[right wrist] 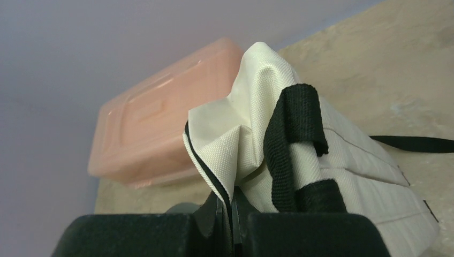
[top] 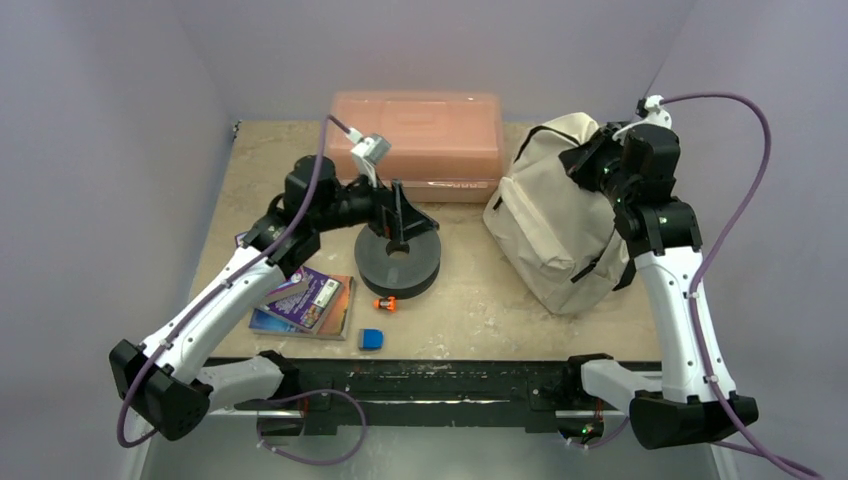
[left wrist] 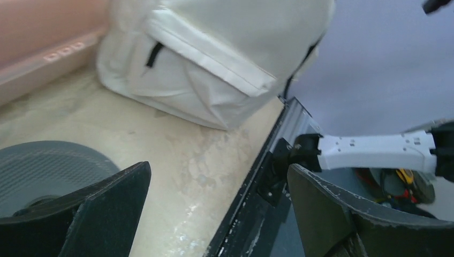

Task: Pack the student bag
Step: Move the student bag to the center of the board, then place the student bag at the center of the board.

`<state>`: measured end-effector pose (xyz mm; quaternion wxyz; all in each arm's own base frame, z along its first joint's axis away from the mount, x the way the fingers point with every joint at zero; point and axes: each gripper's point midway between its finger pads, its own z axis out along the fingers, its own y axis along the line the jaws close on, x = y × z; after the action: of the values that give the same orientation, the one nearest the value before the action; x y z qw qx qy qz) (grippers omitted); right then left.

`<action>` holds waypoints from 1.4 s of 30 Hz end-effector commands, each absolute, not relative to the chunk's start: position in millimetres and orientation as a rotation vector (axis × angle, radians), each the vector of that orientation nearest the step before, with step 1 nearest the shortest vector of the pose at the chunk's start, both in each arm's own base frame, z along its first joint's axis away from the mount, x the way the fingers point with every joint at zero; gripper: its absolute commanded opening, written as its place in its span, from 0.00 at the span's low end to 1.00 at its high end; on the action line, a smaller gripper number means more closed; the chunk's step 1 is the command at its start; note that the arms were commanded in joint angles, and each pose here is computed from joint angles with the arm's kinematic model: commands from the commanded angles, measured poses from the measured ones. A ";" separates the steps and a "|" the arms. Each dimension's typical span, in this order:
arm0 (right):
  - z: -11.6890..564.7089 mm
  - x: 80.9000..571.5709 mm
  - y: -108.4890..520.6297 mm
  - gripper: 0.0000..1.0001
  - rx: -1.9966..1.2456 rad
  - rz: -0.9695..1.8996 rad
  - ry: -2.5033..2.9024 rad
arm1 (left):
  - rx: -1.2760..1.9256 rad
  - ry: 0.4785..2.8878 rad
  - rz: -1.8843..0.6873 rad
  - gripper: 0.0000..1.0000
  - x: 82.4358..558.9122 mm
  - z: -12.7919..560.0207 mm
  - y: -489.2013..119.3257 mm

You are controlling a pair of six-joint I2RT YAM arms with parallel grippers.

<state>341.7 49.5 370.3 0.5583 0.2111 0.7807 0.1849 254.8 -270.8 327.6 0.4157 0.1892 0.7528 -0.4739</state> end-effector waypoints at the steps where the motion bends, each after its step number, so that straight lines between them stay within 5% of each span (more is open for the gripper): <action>1: 408.3 321.6 106.8 0.00 0.271 0.797 1.777 | 0.538 1.773 -1.267 1.00 231.8 339.3 -312.7; 7: 415.7 308.0 99.2 0.00 0.273 0.754 1.763 | 0.360 1.864 -1.253 1.00 243.9 320.8 -362.6; 19: 414.5 301.2 102.1 0.00 0.276 0.789 1.744 | -0.119 2.045 -1.613 0.92 282.5 259.1 -457.6; 23: 402.3 298.6 105.3 0.01 0.209 0.770 1.785 | -0.120 2.039 -1.608 0.76 286.6 255.9 -466.6; 27: 383.4 294.4 100.0 0.06 0.143 0.689 1.840 | -0.101 2.034 -1.576 0.46 288.1 251.5 -463.5; 34: 352.5 293.3 60.3 0.25 0.135 0.379 1.924 | -0.004 2.063 -1.547 0.00 283.8 236.5 -463.8; 42: 362.2 273.3 -2.8 0.80 0.263 -0.025 1.868 | 0.318 2.122 -1.382 0.00 273.0 247.2 -455.1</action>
<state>289.5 37.0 351.7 0.5684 0.0900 0.8120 0.0973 275.0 -456.4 201.5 0.2526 0.0161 0.8114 -0.5269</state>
